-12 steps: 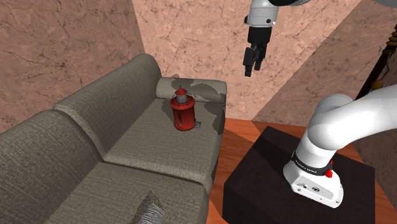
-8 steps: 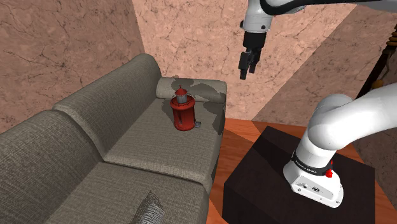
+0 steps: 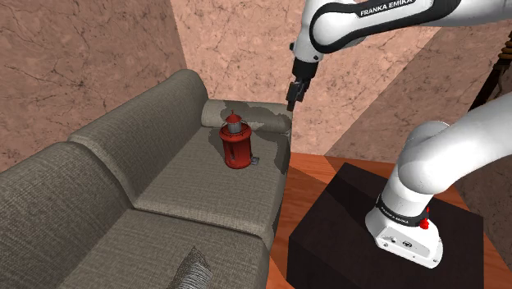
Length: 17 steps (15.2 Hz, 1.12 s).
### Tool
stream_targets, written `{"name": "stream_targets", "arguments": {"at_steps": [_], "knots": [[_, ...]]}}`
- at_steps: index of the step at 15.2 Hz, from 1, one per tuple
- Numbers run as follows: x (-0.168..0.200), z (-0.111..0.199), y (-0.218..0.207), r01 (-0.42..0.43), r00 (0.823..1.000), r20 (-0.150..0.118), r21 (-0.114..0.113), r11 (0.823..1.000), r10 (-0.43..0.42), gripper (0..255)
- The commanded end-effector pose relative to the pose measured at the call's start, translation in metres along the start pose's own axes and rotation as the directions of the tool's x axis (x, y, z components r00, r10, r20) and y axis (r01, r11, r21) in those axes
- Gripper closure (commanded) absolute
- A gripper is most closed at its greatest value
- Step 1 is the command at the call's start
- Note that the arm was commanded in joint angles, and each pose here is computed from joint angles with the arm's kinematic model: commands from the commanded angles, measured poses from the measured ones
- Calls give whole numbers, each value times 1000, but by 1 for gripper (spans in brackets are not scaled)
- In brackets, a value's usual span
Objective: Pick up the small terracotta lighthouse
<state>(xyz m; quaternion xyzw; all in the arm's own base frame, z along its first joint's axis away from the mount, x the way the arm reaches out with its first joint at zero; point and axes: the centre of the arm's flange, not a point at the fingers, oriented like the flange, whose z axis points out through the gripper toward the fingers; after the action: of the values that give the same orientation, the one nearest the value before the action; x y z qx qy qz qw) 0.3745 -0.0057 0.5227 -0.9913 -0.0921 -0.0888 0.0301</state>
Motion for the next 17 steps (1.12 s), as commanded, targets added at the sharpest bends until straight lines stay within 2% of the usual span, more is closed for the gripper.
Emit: {"name": "stream_targets", "arguments": {"at_steps": [1, 5, 9, 13, 17], "knots": [[17, 17, 4, 30, 999, -41, -9, 1000, -30, 0], [50, 45, 10, 87, 990, -112, -26, 996, -90, 0], [85, 72, 14, 143, 972, -180, -48, 989, -149, 0], [123, 96, 17, 196, 946, -247, -73, 978, -208, 0], [161, 117, 17, 246, 913, -311, -101, 964, -266, 0]]}}
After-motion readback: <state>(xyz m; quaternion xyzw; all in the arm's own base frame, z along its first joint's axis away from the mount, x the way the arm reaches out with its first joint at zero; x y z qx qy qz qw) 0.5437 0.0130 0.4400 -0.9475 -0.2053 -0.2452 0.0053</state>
